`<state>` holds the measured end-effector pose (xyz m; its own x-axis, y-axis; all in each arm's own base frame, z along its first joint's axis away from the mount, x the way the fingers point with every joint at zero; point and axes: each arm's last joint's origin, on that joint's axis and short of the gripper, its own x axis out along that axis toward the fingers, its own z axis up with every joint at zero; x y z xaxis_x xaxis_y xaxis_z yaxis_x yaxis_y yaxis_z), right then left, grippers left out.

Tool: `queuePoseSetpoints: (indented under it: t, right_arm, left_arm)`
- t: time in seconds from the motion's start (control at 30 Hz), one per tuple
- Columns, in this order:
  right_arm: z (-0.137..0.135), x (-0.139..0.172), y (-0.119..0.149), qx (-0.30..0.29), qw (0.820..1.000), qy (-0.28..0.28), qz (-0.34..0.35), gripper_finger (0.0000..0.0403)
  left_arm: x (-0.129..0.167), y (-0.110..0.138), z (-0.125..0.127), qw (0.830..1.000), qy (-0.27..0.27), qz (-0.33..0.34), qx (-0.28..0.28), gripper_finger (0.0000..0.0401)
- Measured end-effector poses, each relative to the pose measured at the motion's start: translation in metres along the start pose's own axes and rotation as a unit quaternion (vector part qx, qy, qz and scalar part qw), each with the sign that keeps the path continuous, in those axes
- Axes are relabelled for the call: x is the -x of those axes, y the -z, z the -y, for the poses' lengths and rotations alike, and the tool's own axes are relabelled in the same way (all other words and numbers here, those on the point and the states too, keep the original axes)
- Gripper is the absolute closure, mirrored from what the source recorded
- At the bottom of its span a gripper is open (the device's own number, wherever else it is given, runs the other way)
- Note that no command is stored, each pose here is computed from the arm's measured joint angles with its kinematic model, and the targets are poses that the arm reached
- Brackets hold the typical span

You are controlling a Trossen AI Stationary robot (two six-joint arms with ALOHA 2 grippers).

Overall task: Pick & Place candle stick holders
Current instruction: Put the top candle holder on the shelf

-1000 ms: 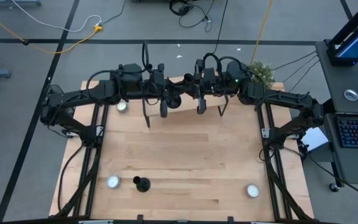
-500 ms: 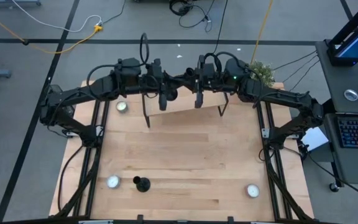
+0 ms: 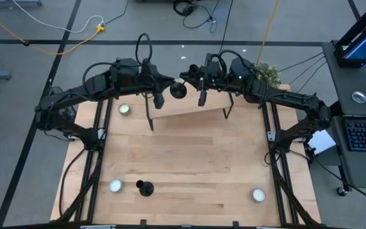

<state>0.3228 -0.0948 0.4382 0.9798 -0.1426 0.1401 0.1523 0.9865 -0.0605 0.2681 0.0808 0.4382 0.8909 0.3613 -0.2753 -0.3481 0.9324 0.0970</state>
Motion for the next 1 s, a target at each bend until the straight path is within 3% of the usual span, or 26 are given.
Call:
queuePoseSetpoints:
  t: [0.23,0.57,1.0]
  right_arm:
    - [0.003,-0.008,0.011,-0.002,1.0,0.026,-0.017,0.0389]
    - [0.01,-0.022,0.029,-0.005,0.999,0.034,-0.028,0.0389]
    - [0.029,-0.046,0.071,-0.035,0.996,0.051,-0.062,0.039]
  left_arm:
    - [0.03,0.016,-0.003,0.995,-0.017,-0.099,0.009,0.0355]
    - [0.081,0.042,-0.012,0.963,-0.129,-0.231,0.056,0.0354]
    - [0.136,0.098,-0.015,0.953,-0.18,-0.186,0.156,0.0354]
